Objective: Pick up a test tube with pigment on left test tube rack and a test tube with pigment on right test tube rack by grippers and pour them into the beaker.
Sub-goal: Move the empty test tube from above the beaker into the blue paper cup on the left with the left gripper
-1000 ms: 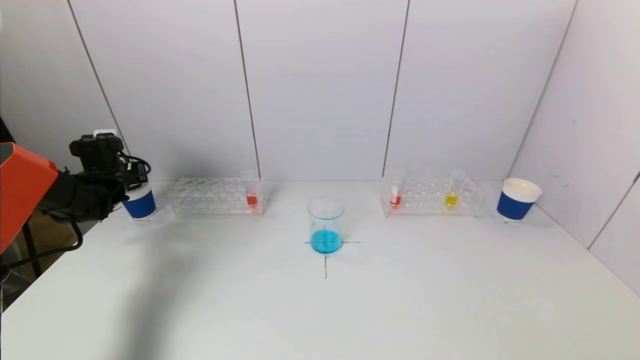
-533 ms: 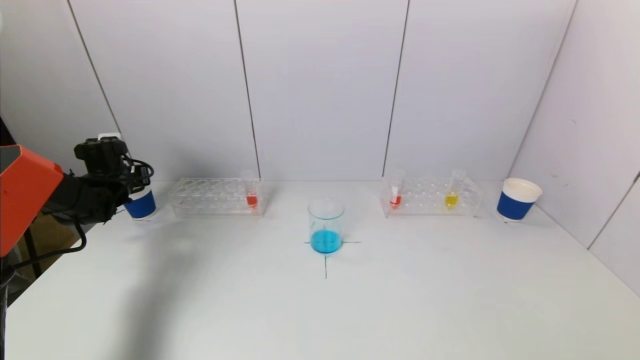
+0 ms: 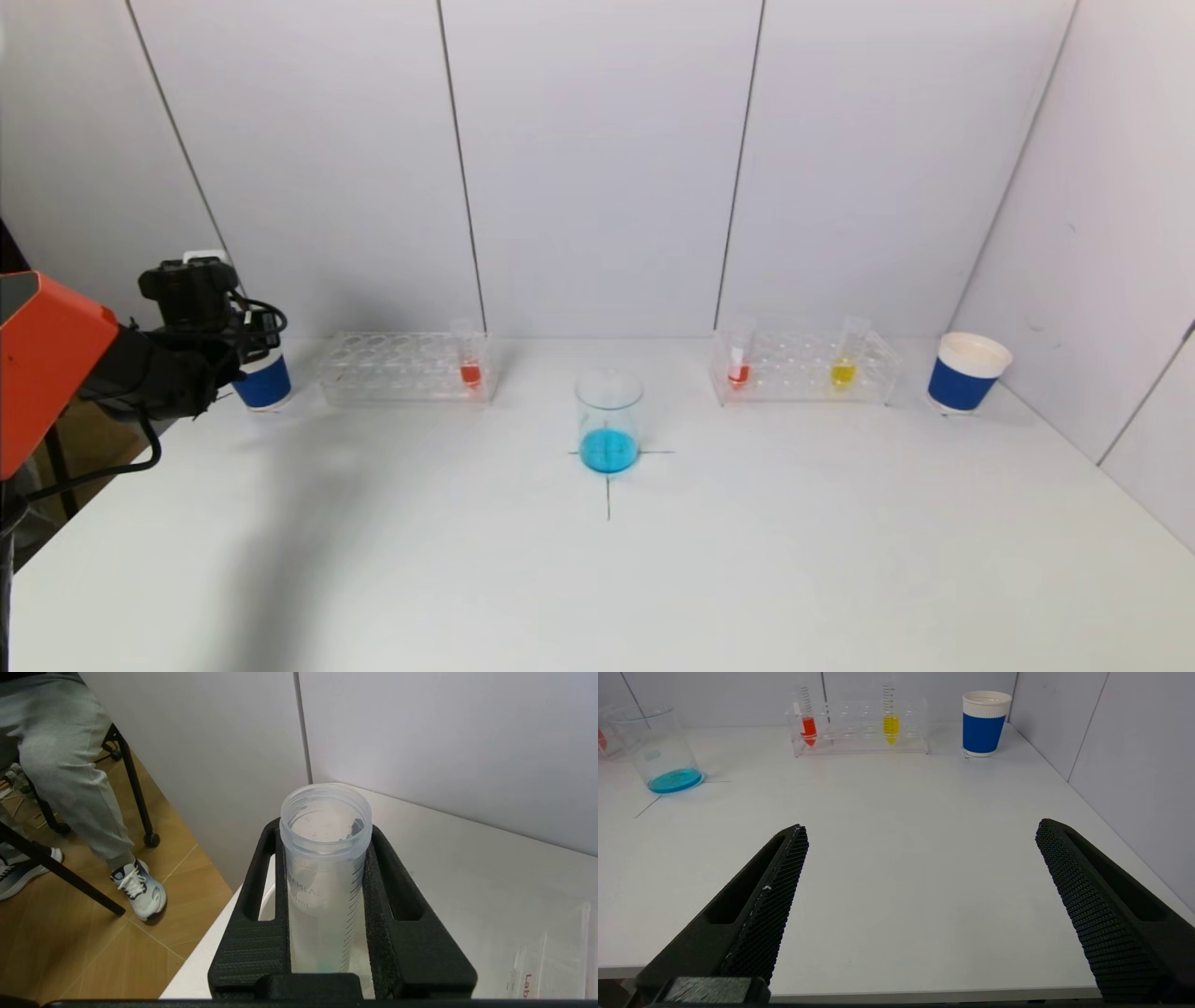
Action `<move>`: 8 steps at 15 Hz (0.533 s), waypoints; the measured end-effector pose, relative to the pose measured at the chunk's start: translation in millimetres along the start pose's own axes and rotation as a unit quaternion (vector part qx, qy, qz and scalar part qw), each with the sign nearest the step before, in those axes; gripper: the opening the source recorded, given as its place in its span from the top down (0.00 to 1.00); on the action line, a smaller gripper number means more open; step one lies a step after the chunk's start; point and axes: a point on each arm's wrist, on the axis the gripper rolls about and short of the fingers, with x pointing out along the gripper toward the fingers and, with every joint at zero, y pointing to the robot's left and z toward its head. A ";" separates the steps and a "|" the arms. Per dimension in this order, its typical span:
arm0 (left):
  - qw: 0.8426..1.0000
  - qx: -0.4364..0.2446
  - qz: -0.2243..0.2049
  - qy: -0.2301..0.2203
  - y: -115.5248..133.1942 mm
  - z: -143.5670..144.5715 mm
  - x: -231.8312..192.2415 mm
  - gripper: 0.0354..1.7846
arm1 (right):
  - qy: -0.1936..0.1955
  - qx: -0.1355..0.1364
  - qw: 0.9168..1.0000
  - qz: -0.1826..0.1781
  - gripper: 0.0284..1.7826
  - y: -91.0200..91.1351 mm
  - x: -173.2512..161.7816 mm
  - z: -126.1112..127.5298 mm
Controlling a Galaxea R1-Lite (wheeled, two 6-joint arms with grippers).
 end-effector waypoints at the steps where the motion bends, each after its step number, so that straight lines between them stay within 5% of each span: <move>1: 1.000 0.000 0.000 -0.001 0.1 0.4 0.1 0.73 | 0.000 0.000 1.000 0.000 0.00 0.0 0.0 0.0; 4: 1.000 -0.001 0.000 -0.003 0.1 1.8 0.2 0.58 | 0.000 0.000 1.000 0.000 0.00 0.0 0.0 0.0; 8: 1.000 -0.002 0.000 -0.004 0.2 2.5 0.1 0.22 | 0.000 0.000 1.000 0.000 0.00 0.0 0.0 0.0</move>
